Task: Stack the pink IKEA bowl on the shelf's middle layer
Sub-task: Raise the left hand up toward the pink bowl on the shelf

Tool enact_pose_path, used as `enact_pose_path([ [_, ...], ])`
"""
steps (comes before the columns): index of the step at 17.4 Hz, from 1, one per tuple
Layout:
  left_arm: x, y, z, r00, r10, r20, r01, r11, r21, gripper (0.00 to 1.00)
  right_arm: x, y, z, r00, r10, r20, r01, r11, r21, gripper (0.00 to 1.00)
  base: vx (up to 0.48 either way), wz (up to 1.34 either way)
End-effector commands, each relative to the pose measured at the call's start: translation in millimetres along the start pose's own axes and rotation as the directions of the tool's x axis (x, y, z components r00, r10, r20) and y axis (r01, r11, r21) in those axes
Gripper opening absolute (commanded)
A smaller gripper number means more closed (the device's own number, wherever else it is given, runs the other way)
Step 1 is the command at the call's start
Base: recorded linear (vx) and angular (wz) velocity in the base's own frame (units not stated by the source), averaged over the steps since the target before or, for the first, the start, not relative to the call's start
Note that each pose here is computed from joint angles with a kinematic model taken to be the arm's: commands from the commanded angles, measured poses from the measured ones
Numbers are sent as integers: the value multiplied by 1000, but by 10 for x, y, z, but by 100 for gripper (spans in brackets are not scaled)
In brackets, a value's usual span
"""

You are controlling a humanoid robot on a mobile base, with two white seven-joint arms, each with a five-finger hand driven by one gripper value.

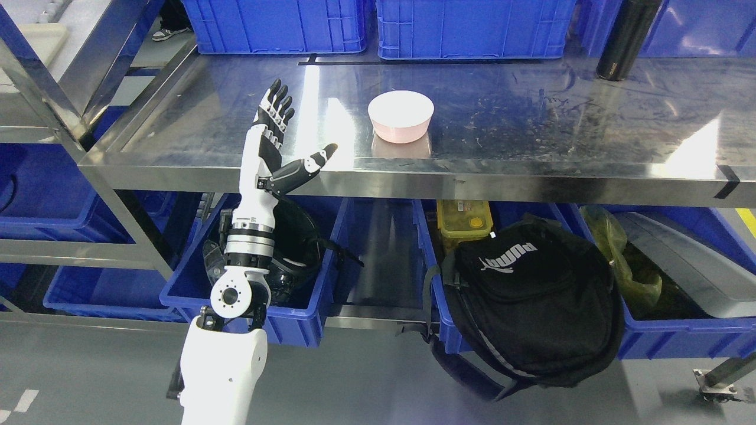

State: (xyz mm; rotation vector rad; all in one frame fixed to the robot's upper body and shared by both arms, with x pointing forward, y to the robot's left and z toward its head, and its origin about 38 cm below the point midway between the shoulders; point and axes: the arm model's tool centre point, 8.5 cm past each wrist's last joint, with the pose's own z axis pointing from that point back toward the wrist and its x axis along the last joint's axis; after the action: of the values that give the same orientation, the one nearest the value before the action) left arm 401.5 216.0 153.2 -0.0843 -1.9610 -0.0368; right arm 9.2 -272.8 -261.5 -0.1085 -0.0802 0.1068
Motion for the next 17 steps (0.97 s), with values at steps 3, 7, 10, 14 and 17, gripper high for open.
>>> enact_pose_path([
  [3, 33, 64, -24, 999, -30, 13, 30, 1000, -6, 100, -100, -101, 4, 1000, 2, -8, -2, 1000, -16, 100, 0, 0],
  [7, 175, 310, -166, 950, -309, 50, 313, 945, -95, 100, -100, -101, 4, 1000, 2, -8, -2, 1000, -16, 100, 0, 0],
  [10, 556, 596, -535, 754, -635, 171, 656, 711, -253, 100, -100, -101, 4, 1000, 2, -8, -2, 1000, -16, 100, 0, 0],
  [14, 604, 634, -686, 503, -833, 231, 808, 359, -468, 100, -100, -101, 4, 1000, 2, -8, -2, 1000, -16, 100, 0, 0],
  [17, 633, 456, -911, 346, -895, 281, 839, 160, -520, 99, -100, -101, 4, 1000, 2, -8, -2, 1000, -16, 100, 0, 0],
])
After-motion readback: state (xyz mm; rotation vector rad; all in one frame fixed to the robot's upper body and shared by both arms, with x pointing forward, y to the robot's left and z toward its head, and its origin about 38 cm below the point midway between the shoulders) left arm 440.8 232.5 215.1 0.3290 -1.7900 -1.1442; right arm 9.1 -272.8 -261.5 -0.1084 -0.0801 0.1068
